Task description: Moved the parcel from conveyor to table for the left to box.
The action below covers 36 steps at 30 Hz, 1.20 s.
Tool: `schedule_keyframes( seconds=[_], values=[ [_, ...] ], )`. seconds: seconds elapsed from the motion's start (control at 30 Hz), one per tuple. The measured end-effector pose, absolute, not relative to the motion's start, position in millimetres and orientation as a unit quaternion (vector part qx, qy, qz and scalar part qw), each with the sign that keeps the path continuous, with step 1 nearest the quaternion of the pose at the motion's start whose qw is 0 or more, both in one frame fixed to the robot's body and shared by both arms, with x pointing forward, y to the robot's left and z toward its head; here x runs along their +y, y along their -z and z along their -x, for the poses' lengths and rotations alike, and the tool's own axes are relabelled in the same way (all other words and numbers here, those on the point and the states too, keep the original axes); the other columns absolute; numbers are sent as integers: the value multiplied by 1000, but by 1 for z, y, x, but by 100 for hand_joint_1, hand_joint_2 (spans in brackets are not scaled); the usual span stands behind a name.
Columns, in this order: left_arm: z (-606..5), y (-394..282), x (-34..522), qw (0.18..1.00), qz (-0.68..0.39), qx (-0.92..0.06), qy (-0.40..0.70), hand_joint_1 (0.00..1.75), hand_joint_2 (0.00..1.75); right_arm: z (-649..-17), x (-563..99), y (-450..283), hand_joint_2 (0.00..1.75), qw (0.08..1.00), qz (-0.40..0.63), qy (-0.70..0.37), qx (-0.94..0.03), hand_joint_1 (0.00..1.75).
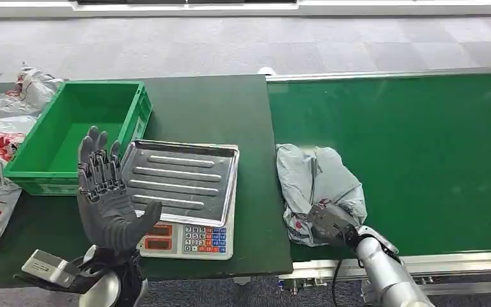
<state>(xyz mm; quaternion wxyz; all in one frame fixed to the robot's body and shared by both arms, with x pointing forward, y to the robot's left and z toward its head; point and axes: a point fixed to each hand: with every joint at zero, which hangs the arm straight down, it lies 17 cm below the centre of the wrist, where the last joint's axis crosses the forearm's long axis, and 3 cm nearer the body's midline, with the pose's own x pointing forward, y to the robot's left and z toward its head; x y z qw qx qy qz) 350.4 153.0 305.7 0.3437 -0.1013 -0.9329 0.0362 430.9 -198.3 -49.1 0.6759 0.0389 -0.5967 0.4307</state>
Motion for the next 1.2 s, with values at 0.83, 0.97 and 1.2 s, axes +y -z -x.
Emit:
schedule_keyframes(
  seconds=[0.83, 0.97, 1.2],
  values=[
    [-346, -303, 140, 350, 103, -930, -39, 0, 175, -406, -325, -321, 175, 257, 498, -20, -828, 175],
    [-349, -304, 135, 350, 112, -929, -41, 0, 175, -389, -327, -344, 175, 228, 495, 6, -838, 175],
    [-353, -309, 129, 344, 130, -929, -34, 0, 175, -425, -134, -296, 175, 325, 50, -237, -914, 175]
  ],
)
